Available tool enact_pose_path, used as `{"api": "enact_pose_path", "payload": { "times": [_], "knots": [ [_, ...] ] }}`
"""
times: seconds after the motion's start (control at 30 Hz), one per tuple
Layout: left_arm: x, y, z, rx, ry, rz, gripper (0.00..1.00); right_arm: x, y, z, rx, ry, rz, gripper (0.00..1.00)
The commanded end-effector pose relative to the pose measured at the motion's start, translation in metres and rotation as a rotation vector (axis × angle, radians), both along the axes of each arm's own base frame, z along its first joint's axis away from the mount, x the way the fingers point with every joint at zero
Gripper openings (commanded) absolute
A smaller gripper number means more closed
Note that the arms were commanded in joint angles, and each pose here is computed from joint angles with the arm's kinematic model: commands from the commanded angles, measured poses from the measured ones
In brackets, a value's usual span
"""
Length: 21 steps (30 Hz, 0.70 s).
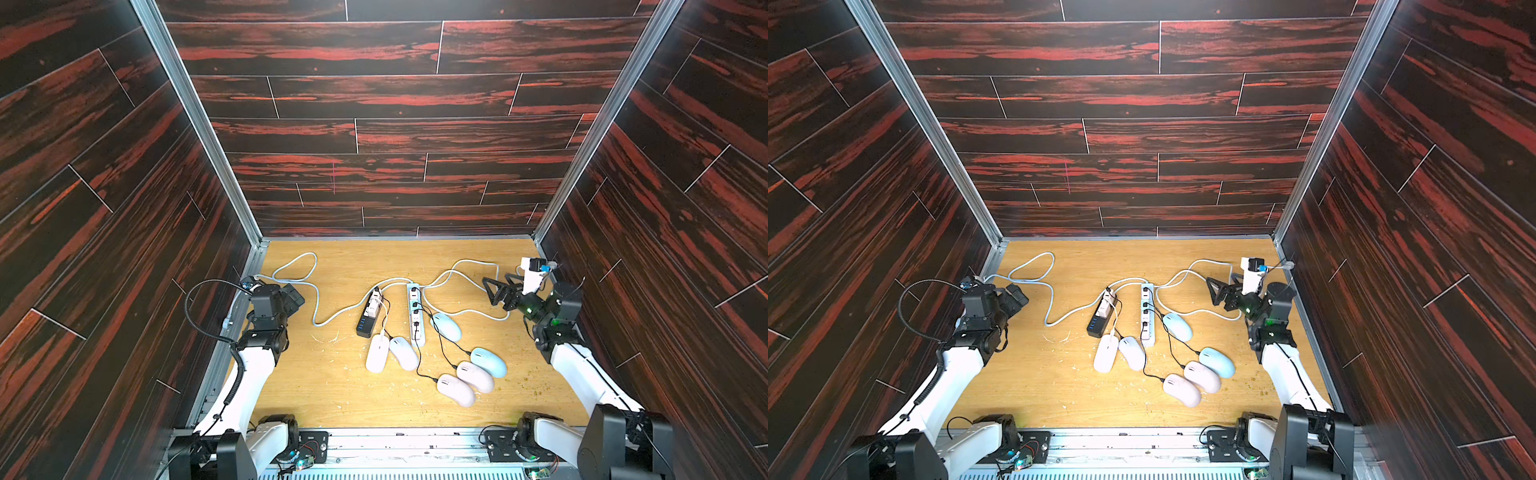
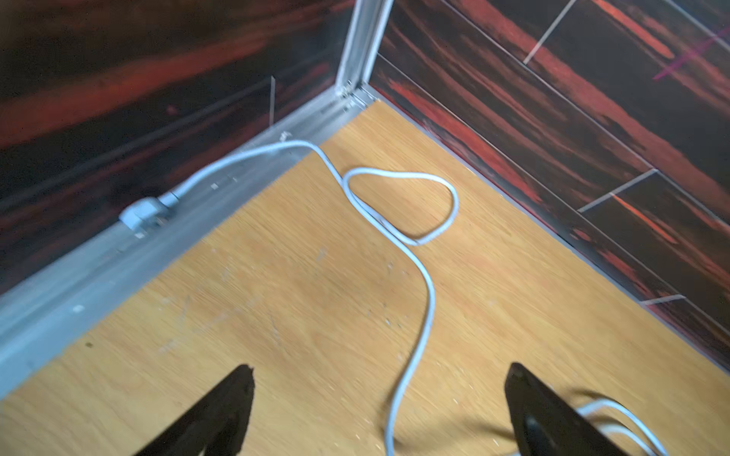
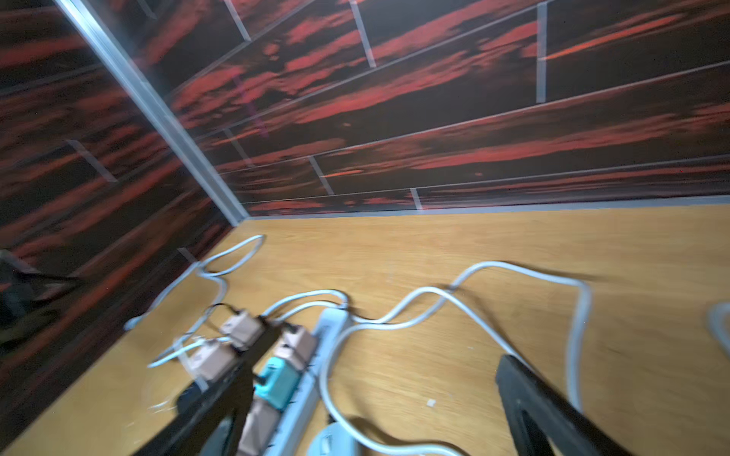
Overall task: Unplug the wireless mouse
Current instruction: Pick up the mouse from the center of the board.
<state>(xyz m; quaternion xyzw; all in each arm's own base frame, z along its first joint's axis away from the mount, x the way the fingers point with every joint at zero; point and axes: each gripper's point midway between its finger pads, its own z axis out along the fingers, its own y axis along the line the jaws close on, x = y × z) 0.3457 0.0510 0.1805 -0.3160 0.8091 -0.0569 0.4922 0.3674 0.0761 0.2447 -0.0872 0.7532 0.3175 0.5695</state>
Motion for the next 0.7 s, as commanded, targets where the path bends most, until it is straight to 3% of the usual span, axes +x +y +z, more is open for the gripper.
{"api": "enact_pose_path", "payload": {
  "times": [0.0,0.07,0.13,0.37,0.5,0.57,0.67],
  "knots": [
    [-0.008,-0.031,0.006,-0.119,-0.004,-0.105,1.00,-0.016,0.025,0.001,0.142,0.173,0.166,0.98],
    [-0.016,-0.042,0.006,-0.087,0.014,-0.137,1.00,-0.024,0.028,0.011,0.162,0.138,0.189,0.98],
    [-0.024,-0.053,0.007,-0.041,0.039,-0.168,1.00,-0.027,0.022,0.017,0.149,0.120,0.124,0.98],
    [-0.047,-0.095,0.001,0.047,0.110,-0.294,1.00,-0.045,-0.033,0.035,-0.018,0.120,-0.266,0.98],
    [-0.061,-0.113,-0.008,0.063,0.142,-0.359,1.00,-0.059,-0.076,0.041,-0.039,0.160,-0.538,0.98],
    [-0.066,-0.127,-0.014,0.047,0.168,-0.426,1.00,-0.065,-0.093,0.037,0.011,0.221,-0.656,0.99],
    [-0.072,-0.148,-0.019,0.031,0.190,-0.530,1.00,-0.064,-0.096,0.031,0.014,0.272,-0.677,0.98]
  ]
}}
